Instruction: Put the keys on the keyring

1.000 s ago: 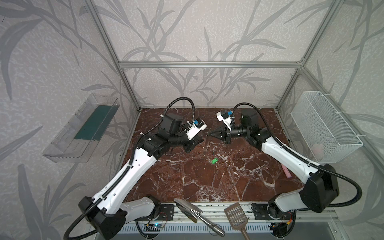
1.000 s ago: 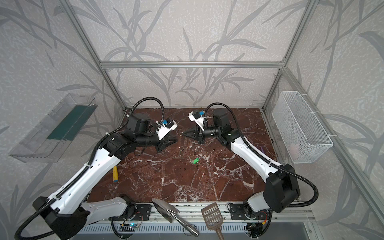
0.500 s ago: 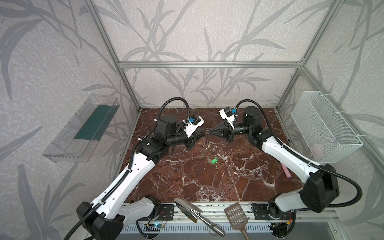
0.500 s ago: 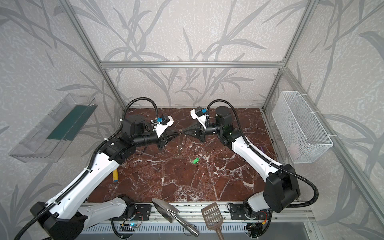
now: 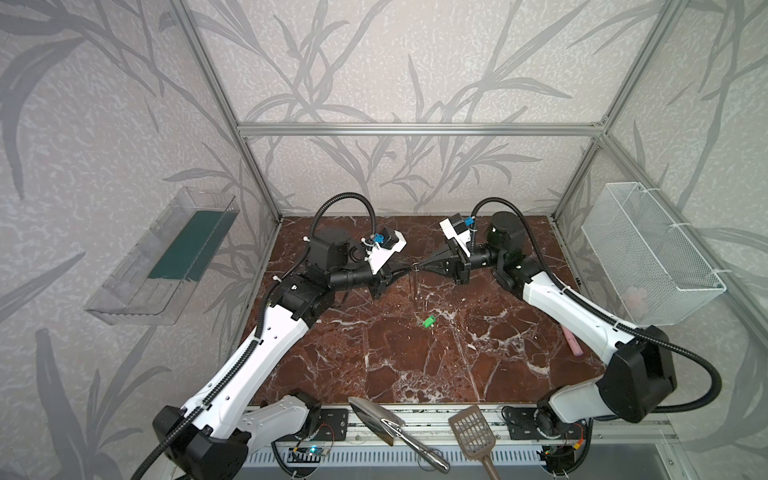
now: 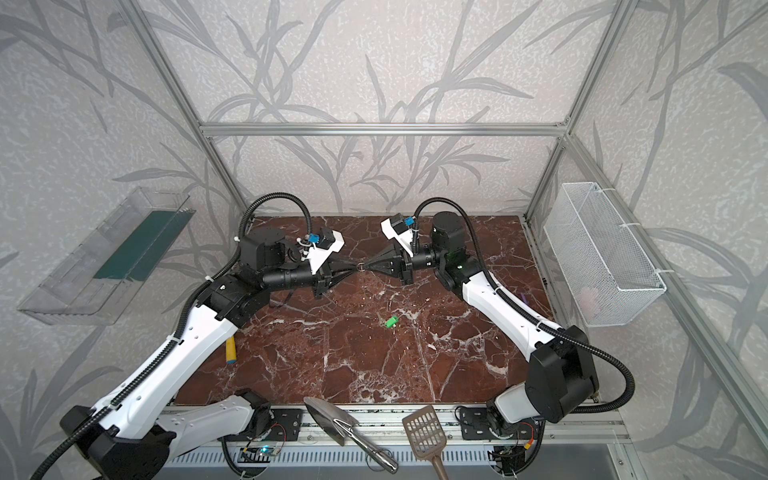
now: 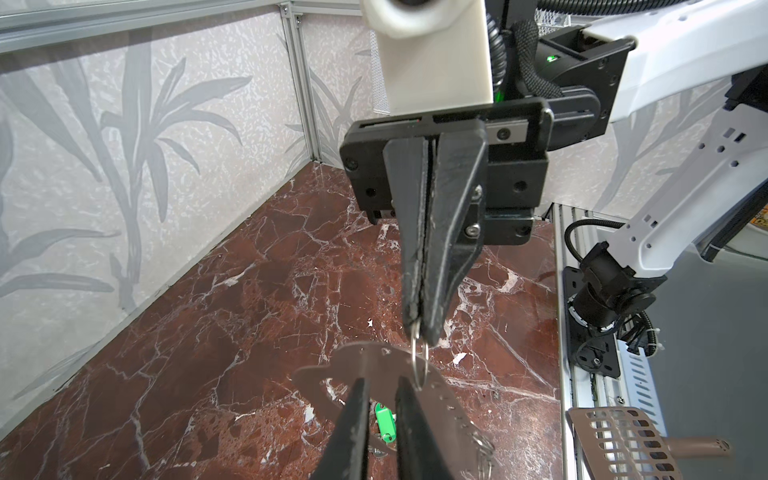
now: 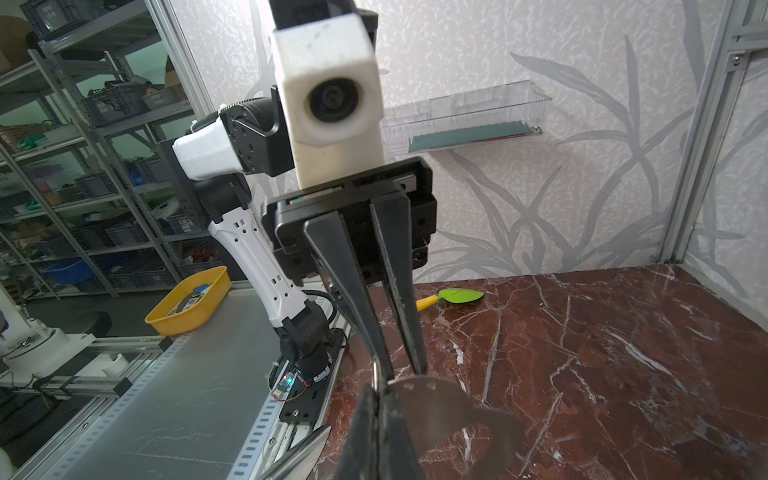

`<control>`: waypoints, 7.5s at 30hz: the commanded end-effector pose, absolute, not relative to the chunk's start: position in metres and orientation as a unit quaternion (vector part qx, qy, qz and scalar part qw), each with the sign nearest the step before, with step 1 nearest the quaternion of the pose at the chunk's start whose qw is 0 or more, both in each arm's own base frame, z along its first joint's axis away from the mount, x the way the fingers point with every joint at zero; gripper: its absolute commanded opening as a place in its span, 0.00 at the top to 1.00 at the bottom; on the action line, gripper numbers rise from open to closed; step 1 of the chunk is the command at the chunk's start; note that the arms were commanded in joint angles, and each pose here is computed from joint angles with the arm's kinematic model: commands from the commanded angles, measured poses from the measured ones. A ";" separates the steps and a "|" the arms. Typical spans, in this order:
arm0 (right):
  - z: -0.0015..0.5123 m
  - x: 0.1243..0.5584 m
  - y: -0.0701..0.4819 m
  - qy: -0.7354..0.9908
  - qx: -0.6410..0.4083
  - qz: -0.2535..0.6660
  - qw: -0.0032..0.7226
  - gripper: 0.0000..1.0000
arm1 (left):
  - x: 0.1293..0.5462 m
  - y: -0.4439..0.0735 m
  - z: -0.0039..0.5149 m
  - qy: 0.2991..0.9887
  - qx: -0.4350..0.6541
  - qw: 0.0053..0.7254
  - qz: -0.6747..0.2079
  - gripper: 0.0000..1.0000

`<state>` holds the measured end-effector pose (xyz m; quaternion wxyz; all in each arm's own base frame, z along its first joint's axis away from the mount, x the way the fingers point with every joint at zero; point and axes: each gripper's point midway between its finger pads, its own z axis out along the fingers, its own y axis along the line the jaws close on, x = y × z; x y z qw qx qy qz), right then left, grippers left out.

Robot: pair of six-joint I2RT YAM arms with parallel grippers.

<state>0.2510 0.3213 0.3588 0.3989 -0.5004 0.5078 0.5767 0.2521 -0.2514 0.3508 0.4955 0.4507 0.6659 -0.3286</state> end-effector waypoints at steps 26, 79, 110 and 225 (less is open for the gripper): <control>0.367 0.253 0.319 0.497 -0.499 0.582 0.408 1.00 | 0.249 -0.252 0.365 0.649 0.454 0.513 -0.333 0.79; 0.375 0.257 0.328 0.466 -0.486 0.627 0.392 1.00 | 0.256 -0.262 0.365 0.640 0.443 0.513 -0.361 0.88; 0.297 0.278 0.315 0.637 -0.450 0.478 0.403 0.49 | 0.269 -0.241 0.320 0.772 0.457 0.363 -0.252 1.00; 0.331 0.251 0.334 0.522 -0.487 0.600 0.360 1.00 | 0.257 -0.258 0.342 0.699 0.449 0.464 -0.307 0.88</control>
